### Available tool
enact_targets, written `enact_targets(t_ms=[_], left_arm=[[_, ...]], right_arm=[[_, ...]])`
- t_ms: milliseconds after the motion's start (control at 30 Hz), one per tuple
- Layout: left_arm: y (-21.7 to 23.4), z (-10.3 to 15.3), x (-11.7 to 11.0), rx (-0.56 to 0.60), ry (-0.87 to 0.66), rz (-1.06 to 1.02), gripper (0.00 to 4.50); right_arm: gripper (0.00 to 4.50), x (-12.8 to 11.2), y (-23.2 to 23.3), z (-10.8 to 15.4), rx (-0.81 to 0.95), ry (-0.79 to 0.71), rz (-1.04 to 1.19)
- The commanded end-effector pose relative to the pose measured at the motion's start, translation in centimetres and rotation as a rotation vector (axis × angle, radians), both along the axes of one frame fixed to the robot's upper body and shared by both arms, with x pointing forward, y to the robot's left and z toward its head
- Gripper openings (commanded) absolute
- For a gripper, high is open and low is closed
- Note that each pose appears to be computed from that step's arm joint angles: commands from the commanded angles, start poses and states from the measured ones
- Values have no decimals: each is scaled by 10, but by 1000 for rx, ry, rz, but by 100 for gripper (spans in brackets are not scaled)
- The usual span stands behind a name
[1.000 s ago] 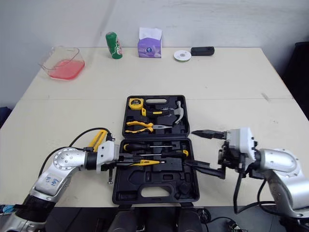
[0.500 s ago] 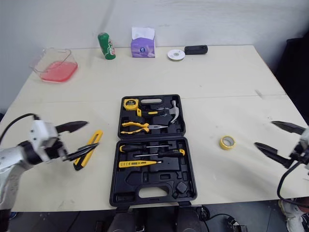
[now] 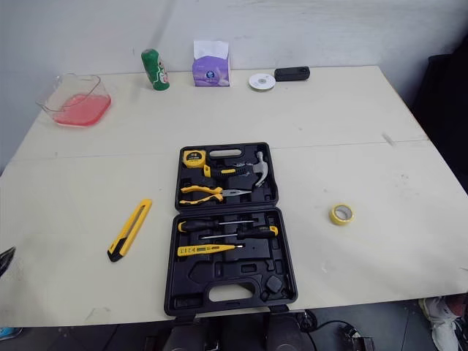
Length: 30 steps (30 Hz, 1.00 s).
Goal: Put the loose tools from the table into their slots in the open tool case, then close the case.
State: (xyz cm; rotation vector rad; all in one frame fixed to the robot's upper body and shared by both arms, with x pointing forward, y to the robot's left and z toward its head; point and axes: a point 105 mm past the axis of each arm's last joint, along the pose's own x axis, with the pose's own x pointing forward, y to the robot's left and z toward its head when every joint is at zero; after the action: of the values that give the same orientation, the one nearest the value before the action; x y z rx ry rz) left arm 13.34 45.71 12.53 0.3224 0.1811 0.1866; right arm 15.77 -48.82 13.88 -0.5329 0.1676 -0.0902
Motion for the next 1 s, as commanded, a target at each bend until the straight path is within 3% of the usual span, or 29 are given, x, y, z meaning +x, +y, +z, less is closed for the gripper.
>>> enact_targets(t_ms=[33,367,567,933,1000], left_arm=[[19,8,-25,25,-49,127,443],[11,1,-13,-1,-51,75,443],[6,4,1,-7,-57,24,443],[-7,9,12,-27,-62,-59,443],[-18,12,19,-24,-60,-117,443]], right_arm=[[450,-14,-15,15,-10,-53,-91],[450,5,-15,8,23,-63,-136],[450,31,4,16,48,-112,-29],[450,34,12,11,42,-82,27],[450,39,28,9,47,-78,131]])
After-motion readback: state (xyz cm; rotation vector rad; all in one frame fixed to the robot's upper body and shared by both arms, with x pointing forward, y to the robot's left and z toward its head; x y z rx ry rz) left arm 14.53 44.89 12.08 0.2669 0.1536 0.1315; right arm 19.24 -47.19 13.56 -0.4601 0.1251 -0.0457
